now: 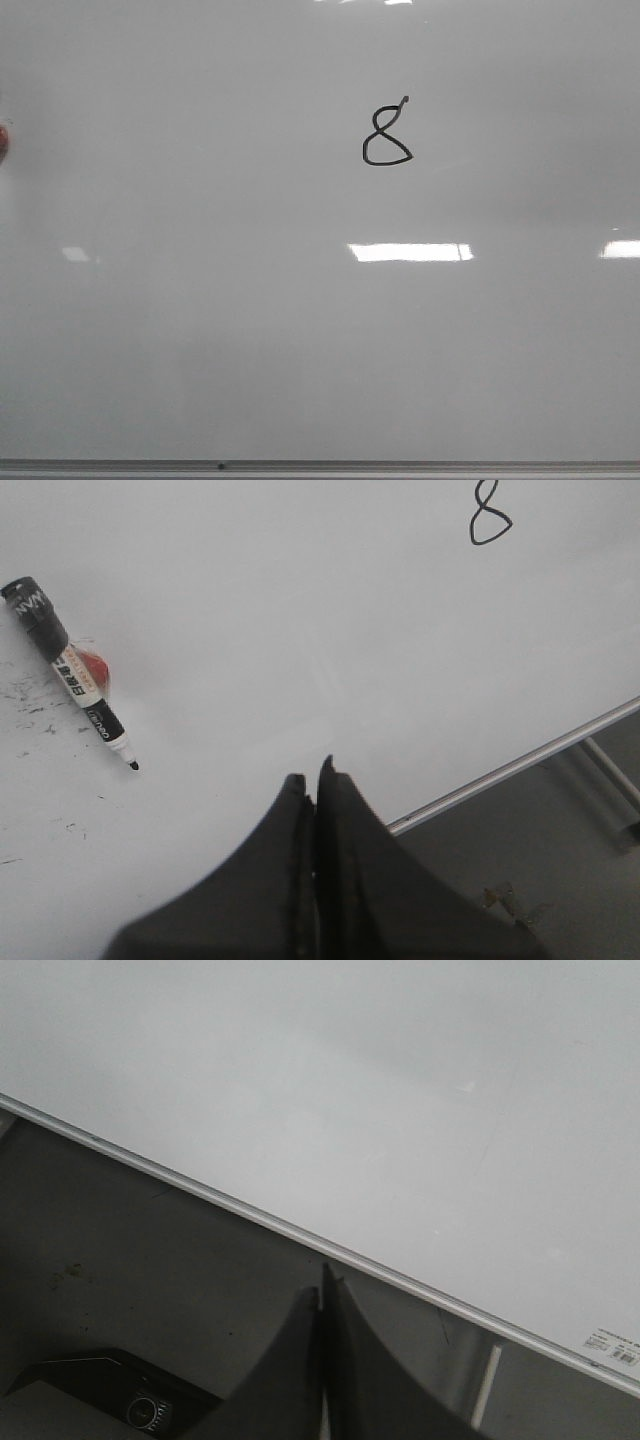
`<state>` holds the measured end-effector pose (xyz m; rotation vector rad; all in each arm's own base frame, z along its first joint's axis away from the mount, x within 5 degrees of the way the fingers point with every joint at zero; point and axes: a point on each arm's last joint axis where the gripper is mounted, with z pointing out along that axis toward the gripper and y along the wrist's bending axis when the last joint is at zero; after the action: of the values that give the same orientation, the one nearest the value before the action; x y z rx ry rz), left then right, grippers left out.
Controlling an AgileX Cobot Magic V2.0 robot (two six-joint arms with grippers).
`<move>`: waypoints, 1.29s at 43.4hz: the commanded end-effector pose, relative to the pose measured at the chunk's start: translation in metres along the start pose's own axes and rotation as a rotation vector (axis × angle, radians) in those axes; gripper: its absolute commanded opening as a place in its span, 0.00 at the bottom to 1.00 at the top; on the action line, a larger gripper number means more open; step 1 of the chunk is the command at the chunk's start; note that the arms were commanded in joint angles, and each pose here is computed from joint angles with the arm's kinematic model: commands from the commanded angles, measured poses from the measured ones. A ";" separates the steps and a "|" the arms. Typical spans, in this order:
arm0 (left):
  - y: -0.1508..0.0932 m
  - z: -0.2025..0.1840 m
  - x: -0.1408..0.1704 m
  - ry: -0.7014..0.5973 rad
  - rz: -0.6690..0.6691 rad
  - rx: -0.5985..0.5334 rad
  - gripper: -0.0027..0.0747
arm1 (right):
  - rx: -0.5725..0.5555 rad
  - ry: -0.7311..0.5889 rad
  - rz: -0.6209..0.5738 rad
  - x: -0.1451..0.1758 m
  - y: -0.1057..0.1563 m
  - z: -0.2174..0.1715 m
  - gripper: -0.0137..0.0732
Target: Write number 8 on whiteboard
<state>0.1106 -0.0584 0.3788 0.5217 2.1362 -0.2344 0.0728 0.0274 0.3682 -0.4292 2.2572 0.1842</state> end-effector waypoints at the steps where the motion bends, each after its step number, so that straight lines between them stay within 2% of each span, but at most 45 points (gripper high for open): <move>1: -0.002 -0.005 -0.012 -0.089 -0.002 0.016 0.01 | 0.020 -0.074 0.001 -0.009 -0.002 -0.005 0.03; 7: 0.003 -0.008 -0.010 -0.100 -0.029 -0.007 0.01 | 0.020 -0.073 0.001 -0.009 -0.002 -0.005 0.03; 11: 0.014 -0.009 -0.002 -0.134 -0.051 -0.094 0.01 | 0.020 -0.073 0.001 -0.009 -0.002 -0.005 0.03; 16: 0.024 -0.012 0.019 -0.269 -0.117 -0.176 0.01 | 0.020 -0.073 0.001 -0.009 -0.002 -0.005 0.03; 26: 0.028 -0.003 0.096 -0.525 -0.175 -0.356 0.01 | 0.020 -0.072 0.001 -0.009 -0.002 -0.005 0.03; 33: 0.026 0.012 0.142 -0.624 -0.209 -0.434 0.01 | 0.020 -0.072 0.001 -0.009 -0.002 -0.005 0.03; 45: 0.025 0.037 0.183 -0.702 -0.242 -0.461 0.01 | 0.020 -0.070 0.001 -0.009 -0.002 -0.005 0.03; 56: 0.024 0.037 0.184 -0.712 -0.237 -0.450 0.01 | 0.020 -0.070 0.001 -0.009 -0.002 -0.005 0.03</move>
<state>0.0563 0.0019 0.2031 -0.0869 1.5720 -0.0326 0.0721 0.0270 0.3681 -0.4296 2.2583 0.1812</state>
